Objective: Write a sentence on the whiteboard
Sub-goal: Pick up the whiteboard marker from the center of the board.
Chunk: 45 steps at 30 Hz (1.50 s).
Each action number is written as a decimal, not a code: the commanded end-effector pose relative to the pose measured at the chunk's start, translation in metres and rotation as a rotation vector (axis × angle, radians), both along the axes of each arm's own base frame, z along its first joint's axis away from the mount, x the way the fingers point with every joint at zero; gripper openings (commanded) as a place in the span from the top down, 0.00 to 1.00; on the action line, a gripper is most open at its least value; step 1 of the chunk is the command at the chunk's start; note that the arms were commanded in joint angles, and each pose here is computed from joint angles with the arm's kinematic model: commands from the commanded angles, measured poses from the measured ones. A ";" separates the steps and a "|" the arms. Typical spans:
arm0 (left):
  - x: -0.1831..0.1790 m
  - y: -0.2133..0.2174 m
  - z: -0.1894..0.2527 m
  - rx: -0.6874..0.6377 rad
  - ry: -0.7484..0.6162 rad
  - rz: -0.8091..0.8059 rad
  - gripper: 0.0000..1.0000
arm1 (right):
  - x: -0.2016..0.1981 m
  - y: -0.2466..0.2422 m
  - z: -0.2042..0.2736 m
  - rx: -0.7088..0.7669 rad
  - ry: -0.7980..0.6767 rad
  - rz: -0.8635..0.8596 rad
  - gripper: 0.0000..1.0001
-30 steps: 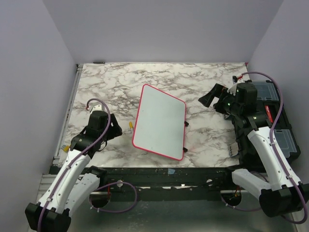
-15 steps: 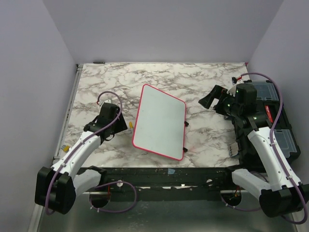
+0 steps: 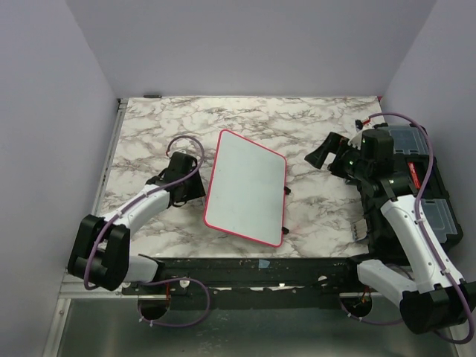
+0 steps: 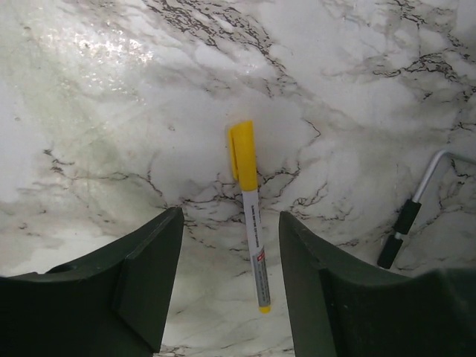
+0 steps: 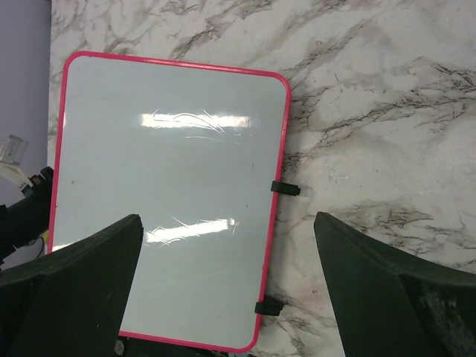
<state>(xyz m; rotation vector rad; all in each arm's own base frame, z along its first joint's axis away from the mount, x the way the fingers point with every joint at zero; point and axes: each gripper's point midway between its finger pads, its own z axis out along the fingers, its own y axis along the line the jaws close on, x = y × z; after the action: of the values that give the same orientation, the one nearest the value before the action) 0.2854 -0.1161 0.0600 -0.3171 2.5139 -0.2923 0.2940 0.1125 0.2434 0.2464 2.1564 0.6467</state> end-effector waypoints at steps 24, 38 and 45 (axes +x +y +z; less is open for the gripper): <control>0.019 -0.018 -0.016 0.044 0.157 0.055 0.62 | -0.001 0.001 -0.021 -0.040 0.052 0.015 0.00; 0.009 -0.030 -0.051 0.013 0.228 0.089 0.73 | -0.003 0.003 -0.029 -0.034 0.064 0.026 0.00; 0.011 -0.031 -0.058 0.004 0.226 0.108 1.00 | -0.003 0.005 -0.034 -0.029 0.075 0.035 0.00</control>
<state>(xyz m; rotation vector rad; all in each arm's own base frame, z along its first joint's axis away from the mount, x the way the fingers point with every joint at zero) 0.3084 -0.1500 0.0232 -0.4799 2.6500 -0.2570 0.2908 0.1152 0.2164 0.2456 2.2325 0.6344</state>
